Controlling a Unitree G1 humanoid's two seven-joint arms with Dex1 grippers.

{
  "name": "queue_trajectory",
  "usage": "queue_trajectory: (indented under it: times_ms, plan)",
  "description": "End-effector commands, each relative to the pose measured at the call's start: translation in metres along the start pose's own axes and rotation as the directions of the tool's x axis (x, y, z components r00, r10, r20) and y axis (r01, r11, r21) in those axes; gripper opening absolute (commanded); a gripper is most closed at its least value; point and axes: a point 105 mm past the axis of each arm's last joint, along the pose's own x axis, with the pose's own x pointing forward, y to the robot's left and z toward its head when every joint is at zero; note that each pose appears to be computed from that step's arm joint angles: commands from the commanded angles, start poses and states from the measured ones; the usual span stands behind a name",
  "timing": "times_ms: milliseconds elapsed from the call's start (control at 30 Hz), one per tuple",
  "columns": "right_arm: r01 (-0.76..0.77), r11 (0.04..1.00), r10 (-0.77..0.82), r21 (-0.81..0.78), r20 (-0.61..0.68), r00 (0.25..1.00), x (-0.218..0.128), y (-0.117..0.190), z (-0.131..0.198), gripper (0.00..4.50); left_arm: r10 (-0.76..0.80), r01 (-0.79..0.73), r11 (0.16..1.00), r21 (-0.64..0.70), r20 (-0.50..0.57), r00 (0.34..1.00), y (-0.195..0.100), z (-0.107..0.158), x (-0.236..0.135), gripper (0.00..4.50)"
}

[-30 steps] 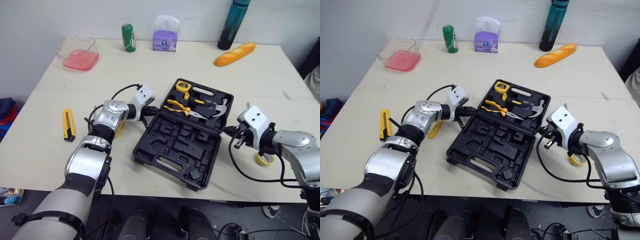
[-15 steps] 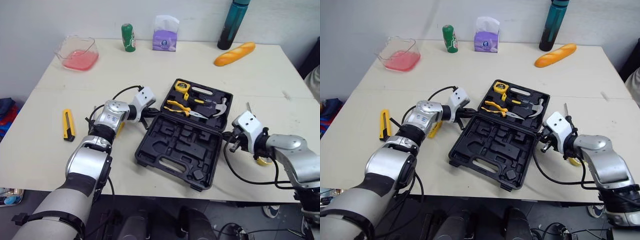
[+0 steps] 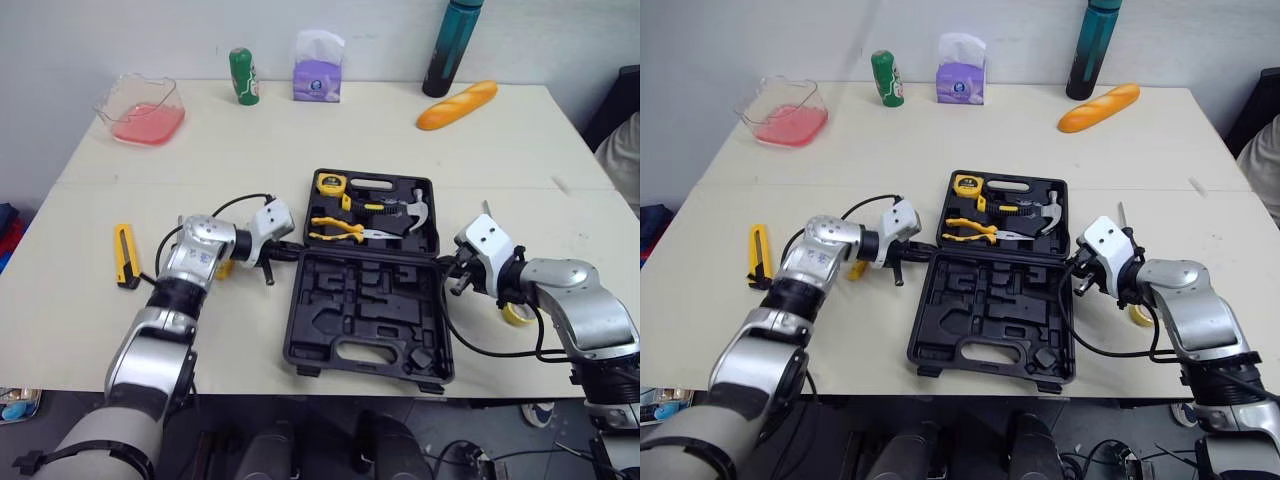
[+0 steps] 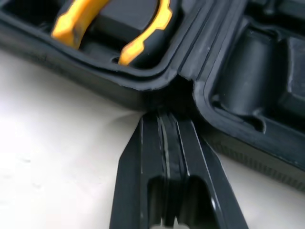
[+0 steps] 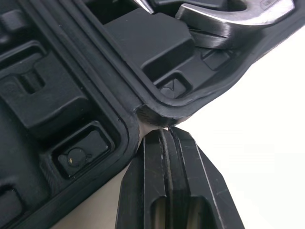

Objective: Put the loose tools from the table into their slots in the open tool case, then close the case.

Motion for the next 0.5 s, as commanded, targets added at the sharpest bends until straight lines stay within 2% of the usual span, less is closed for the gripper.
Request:
queue_trajectory:
  times_ms: [33,233,367,500]
  plan:
    - [-0.133,0.985,0.149,-0.106,0.16,0.976,0.008,0.034,0.041,0.0,-0.126,0.125,0.992,0.023,0.047,0.991,-0.032,0.016,0.022,0.08]
    - [-0.068,0.993,0.078,-0.093,0.107,0.991,0.011,0.022,0.025,0.0,0.003,0.001,0.997,-0.072,0.053,0.999,-0.022,0.014,0.016,0.08]
    - [-0.018,0.993,0.025,-0.12,0.056,0.998,0.0,0.011,0.014,0.0,0.106,-0.103,0.987,-0.125,0.023,0.994,-0.008,0.002,-0.001,0.08]
    - [0.144,0.979,-0.141,-0.143,0.028,0.99,-0.032,-0.022,0.009,0.0,0.195,-0.193,0.964,-0.183,-0.009,0.981,-0.005,-0.022,-0.046,0.08]
